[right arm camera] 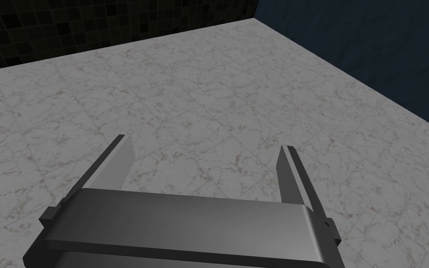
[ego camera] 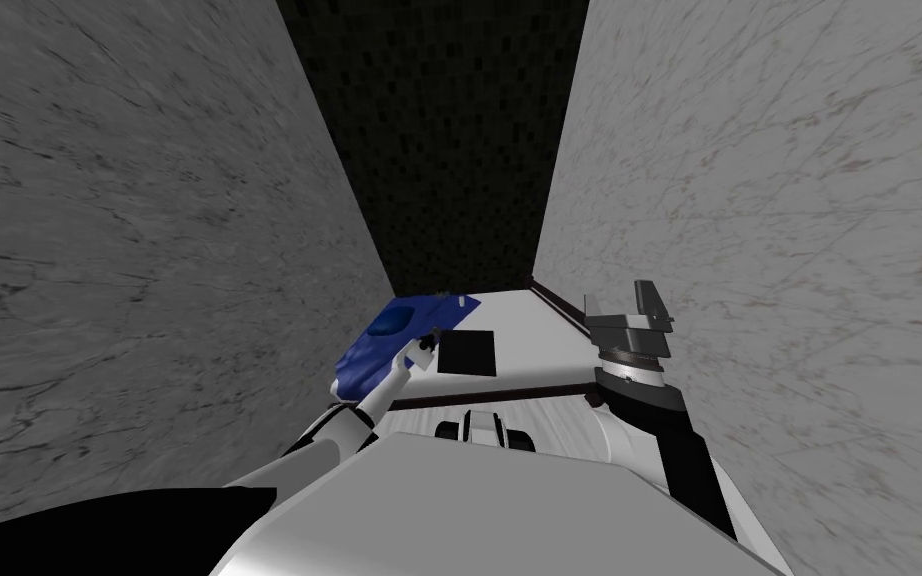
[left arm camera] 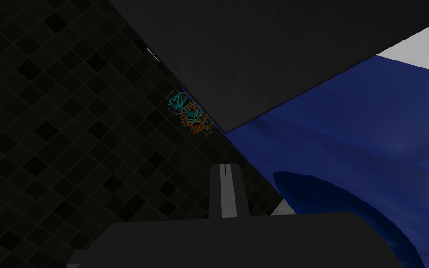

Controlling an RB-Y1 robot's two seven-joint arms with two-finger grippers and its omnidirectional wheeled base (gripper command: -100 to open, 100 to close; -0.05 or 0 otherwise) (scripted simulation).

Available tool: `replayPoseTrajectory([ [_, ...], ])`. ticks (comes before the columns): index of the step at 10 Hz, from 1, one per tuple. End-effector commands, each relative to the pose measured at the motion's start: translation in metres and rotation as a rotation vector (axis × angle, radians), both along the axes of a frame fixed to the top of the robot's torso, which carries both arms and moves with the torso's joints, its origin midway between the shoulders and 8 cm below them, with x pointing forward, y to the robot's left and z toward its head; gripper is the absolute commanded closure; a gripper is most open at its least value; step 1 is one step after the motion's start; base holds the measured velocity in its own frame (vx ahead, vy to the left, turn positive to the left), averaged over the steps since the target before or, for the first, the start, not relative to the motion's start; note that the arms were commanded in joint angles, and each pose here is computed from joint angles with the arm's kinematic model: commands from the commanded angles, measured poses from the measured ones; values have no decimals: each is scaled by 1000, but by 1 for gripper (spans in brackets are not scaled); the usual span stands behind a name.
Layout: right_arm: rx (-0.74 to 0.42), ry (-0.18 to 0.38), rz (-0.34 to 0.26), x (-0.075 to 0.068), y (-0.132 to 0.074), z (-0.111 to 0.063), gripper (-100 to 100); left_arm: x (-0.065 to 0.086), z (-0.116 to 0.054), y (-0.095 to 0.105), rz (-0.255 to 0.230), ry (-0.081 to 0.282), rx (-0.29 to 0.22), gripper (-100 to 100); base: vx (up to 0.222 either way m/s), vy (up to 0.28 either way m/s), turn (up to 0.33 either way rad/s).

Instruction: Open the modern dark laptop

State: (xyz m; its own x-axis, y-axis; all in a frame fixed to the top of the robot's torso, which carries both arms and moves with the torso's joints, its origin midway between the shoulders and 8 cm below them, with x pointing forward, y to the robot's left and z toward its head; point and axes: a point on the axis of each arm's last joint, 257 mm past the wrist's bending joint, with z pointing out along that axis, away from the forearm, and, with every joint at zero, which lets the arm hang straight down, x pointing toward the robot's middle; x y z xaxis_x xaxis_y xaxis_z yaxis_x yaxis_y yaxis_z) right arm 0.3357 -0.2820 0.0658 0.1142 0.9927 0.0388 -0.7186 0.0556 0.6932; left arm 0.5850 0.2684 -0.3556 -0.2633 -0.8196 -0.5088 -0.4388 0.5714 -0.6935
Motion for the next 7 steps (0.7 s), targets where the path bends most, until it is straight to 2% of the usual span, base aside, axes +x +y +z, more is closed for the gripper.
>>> replayPoseTrajectory([
  [1, 0, 0, 0, 0, 0, 0, 0, -1, -2, 0, 21, 42, 4, 100, 2, 41, -87],
  [2, 0, 0, 0, 0, 0, 0, 0, -2, -4, 2, 26, 50, 7, 100, 1, 37, -53],
  [3, 0, 0, 0, 0, 0, 0, 0, -1, -3, 1, 21, 42, 5, 100, 1, 14, -4],
  [4, 0, 0, 0, 0, 0, 0, 0, -3, -9, 8, 38, 79, 17, -100, 8, 12, -151],
  [7, 0, 0, 0, 0, 0, 0, 0, -5, -17, 18, 59, 128, 34, -100, 17, 18, -100],
])
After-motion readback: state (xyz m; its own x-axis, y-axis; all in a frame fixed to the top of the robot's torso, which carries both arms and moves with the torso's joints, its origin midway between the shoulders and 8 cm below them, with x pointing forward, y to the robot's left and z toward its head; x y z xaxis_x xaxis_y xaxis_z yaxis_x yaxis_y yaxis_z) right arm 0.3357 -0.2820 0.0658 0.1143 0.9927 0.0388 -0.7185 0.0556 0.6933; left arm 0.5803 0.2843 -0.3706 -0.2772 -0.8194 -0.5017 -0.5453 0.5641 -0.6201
